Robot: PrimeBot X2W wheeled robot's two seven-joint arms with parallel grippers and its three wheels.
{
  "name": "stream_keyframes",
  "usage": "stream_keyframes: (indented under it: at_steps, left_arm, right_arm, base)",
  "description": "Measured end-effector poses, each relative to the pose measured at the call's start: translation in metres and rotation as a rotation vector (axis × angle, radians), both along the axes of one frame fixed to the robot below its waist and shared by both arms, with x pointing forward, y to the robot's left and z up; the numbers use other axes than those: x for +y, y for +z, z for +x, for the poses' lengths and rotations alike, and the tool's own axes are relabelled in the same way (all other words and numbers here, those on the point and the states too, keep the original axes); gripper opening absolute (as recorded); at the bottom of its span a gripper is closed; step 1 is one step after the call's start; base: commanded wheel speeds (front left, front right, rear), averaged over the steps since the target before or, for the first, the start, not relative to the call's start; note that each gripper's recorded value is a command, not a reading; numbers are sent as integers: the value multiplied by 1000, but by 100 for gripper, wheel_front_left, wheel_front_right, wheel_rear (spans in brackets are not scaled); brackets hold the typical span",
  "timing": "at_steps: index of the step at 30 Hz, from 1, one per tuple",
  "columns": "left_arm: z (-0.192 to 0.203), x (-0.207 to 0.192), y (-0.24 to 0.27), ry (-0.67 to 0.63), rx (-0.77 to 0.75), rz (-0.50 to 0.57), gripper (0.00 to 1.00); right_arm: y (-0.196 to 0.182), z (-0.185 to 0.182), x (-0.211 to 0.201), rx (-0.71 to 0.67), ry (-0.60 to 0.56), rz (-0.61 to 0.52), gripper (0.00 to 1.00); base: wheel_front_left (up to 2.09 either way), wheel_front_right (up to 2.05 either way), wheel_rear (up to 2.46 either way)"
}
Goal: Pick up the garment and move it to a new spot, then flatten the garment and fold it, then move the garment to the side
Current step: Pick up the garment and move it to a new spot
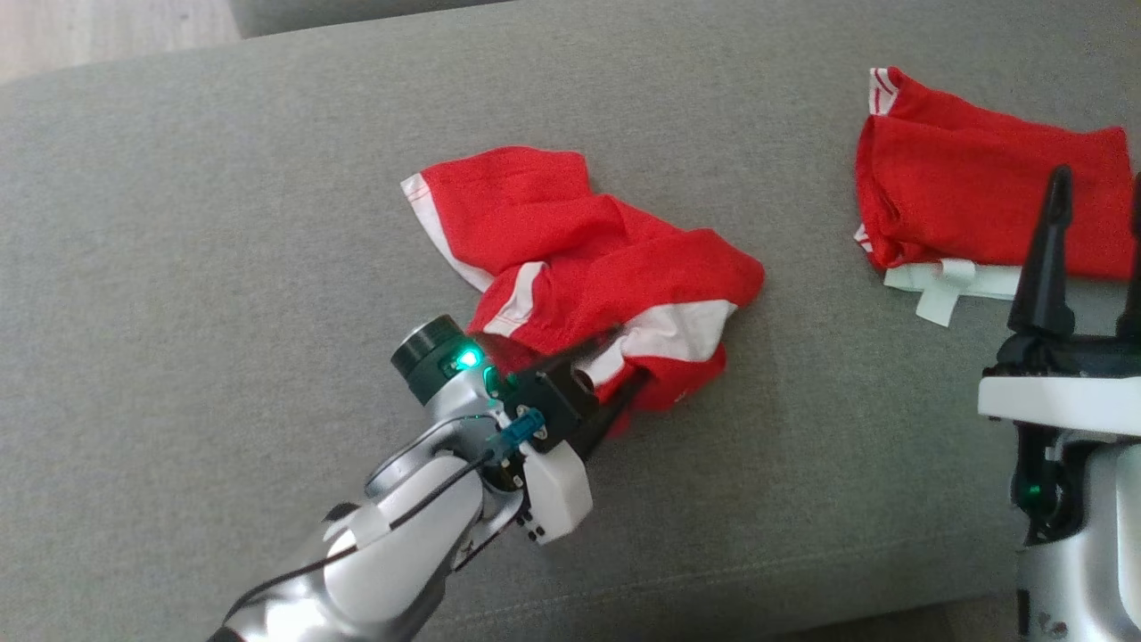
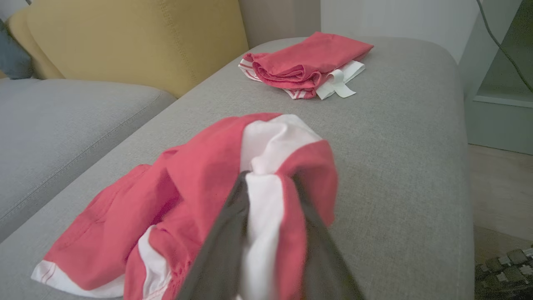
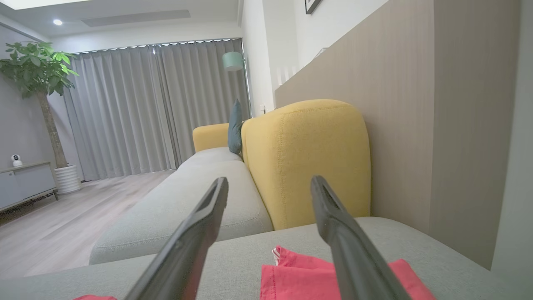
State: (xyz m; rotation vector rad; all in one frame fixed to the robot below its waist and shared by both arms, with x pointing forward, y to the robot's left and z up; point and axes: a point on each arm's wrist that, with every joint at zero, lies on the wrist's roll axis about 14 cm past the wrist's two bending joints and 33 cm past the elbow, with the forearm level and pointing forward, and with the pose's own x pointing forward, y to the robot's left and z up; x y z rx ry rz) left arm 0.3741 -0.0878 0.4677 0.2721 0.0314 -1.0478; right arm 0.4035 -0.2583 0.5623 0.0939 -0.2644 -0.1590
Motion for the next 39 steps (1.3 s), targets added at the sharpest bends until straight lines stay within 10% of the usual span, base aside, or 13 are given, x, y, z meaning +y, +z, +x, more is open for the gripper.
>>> stream_keyframes:
  at_steps: [1, 31, 39]
  left_arm:
    - [1, 2, 0, 8, 0, -2, 100]
    - [31, 196, 64, 851, -26, -455, 100]
    - [20, 202, 65, 877, -22, -494, 100]
  right_arm:
    - [0, 1, 2, 1, 6, -3, 100]
    - [-36, 9, 79, 108, 224, 5, 100]
    - [-40, 8, 84, 119, 239, 6, 100]
  base:
    - [0, 0, 0]
    - [0, 0, 0]
    - [0, 0, 0]
